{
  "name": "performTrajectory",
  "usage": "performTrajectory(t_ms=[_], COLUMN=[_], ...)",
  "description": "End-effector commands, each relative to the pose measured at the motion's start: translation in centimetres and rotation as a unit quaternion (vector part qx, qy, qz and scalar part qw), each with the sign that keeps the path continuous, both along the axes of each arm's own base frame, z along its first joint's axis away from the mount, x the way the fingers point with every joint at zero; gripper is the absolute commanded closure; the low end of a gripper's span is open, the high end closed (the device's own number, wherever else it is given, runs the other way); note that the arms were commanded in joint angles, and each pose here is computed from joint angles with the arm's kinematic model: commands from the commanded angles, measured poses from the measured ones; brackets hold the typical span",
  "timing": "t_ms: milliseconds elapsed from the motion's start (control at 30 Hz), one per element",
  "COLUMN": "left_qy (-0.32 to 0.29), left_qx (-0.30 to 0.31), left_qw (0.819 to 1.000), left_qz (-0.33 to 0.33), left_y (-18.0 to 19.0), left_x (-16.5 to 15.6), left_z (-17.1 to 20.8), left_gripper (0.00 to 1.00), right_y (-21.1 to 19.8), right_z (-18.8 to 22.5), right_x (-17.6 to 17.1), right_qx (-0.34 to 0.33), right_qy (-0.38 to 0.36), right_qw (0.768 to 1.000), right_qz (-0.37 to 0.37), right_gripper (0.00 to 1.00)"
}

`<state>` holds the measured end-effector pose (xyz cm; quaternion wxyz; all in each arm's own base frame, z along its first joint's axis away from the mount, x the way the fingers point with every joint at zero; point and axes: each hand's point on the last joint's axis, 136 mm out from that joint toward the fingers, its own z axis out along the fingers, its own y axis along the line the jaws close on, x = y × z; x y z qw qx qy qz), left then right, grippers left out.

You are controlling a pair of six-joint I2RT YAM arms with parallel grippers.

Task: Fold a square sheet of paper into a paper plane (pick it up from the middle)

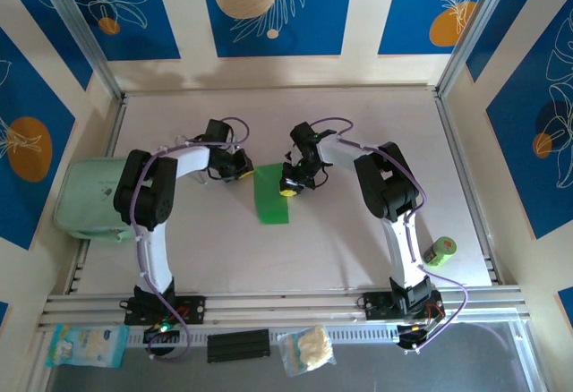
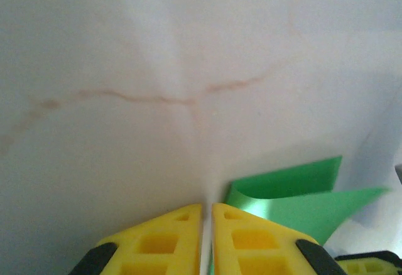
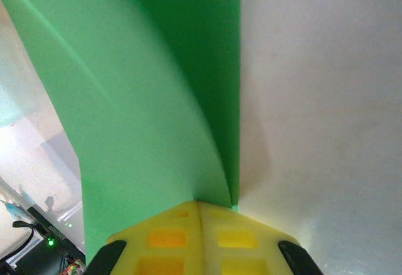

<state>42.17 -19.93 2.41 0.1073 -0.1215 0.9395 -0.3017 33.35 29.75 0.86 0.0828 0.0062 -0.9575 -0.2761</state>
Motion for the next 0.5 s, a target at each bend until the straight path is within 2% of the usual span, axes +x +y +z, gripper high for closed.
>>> performTrajectory(t_ms=[0, 167, 267, 467], left_qy=[-0.026, -0.055, -0.045, -0.018], left_qx=[0.0, -0.039, -0.059, -0.074], left_qw=[1.0, 0.998, 0.997, 0.997], left_qz=[-0.005, -0.021, -0.025, -0.021], left_y=[0.2, -3.0, -4.6, -5.6], left_x=[0.8, -0.3, -1.0, -0.7], left_z=[1.8, 4.5, 3.6, 0.7], left_gripper=[0.86, 0.86, 0.86, 0.86], right_y=[-9.5, -9.4, -9.3, -9.4], right_z=[-9.1, -9.3, -9.5, -9.6], right_x=[-4.4, -4.5, -4.6, -4.7], right_qx=[-0.228, -0.225, -0.225, -0.226], right_qy=[0.075, 0.078, 0.08, 0.083], right_qw=[0.971, 0.971, 0.971, 0.971], right_qz=[-0.004, -0.005, -0.006, -0.003], right_gripper=[0.98, 0.98, 0.98, 0.98])
